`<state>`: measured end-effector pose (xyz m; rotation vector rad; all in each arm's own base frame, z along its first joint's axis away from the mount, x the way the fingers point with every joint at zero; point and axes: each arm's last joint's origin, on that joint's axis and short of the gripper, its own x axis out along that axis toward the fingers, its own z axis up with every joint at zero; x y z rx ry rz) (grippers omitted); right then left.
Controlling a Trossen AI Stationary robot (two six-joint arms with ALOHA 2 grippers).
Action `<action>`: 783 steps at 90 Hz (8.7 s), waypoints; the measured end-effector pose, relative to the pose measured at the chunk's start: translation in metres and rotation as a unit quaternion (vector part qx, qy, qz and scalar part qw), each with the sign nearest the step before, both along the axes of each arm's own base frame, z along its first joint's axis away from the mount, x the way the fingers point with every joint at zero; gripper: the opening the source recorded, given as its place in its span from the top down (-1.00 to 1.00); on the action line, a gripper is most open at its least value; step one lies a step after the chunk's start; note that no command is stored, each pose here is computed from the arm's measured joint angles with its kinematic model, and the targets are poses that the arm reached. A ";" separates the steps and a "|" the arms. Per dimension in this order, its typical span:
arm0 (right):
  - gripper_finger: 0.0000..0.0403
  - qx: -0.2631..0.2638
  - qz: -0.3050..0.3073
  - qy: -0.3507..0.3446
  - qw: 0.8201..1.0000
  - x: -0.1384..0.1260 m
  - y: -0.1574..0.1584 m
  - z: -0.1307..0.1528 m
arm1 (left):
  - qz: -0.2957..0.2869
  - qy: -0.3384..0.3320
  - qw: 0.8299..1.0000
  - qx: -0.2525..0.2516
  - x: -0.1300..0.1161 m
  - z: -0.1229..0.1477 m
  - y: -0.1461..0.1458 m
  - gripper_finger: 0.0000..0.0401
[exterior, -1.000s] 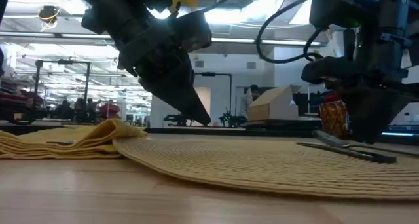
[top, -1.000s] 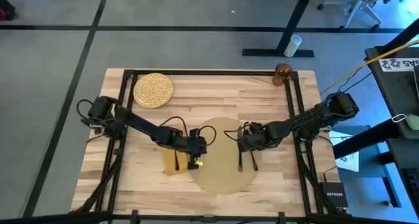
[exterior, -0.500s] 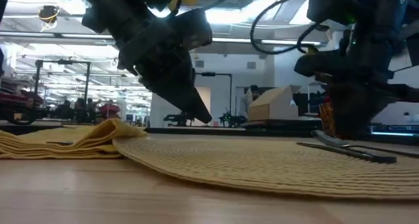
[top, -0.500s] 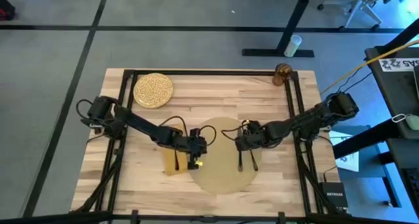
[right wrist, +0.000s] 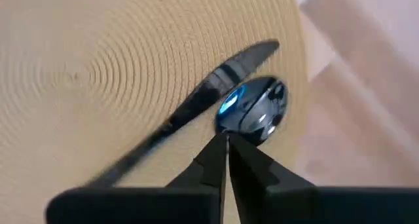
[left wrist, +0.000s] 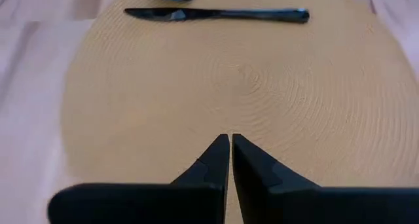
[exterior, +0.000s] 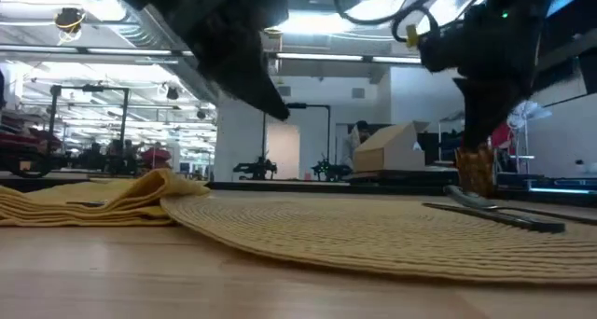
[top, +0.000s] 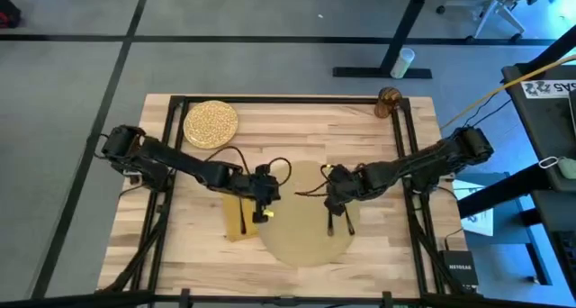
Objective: Set table place
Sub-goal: Put the yellow patterned plate on the yellow placemat to the left of the black table knife, then adjust the yellow placemat and yellow table napkin
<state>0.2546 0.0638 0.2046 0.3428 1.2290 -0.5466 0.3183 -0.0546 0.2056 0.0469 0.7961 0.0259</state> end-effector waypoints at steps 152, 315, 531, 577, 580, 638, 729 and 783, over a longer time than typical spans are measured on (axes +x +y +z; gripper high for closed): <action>1.00 -0.220 0.194 -0.001 0.956 0.031 -0.057 0.020 | 0.321 0.320 0.882 0.130 -0.098 -0.055 0.111 0.76; 1.00 -0.242 0.214 -0.018 0.946 0.037 -0.059 0.022 | 0.252 0.316 0.887 0.221 -0.100 -0.064 0.107 0.99; 1.00 -0.274 0.317 -0.263 0.869 -0.085 -0.092 0.000 | -0.067 0.010 0.938 0.341 0.012 -0.009 -0.082 1.00; 1.00 -0.273 0.318 -0.263 0.869 -0.084 -0.092 0.000 | -0.055 -0.025 0.950 0.308 0.018 -0.025 -0.101 1.00; 1.00 -0.273 0.318 -0.263 0.869 -0.084 -0.092 0.000 | -0.055 -0.028 0.950 0.305 0.018 -0.025 -0.102 1.00; 1.00 -0.273 0.322 -0.260 0.868 -0.085 -0.092 -0.001 | -0.051 -0.063 0.963 0.256 0.026 -0.032 -0.110 1.00; 1.00 -0.271 0.324 -0.262 0.868 -0.085 -0.092 -0.001 | -0.080 -0.076 0.977 0.182 0.028 -0.033 -0.116 0.85; 1.00 -0.270 0.323 -0.263 0.868 -0.085 -0.092 -0.001 | -0.061 -0.082 0.985 0.140 0.029 -0.033 -0.117 0.57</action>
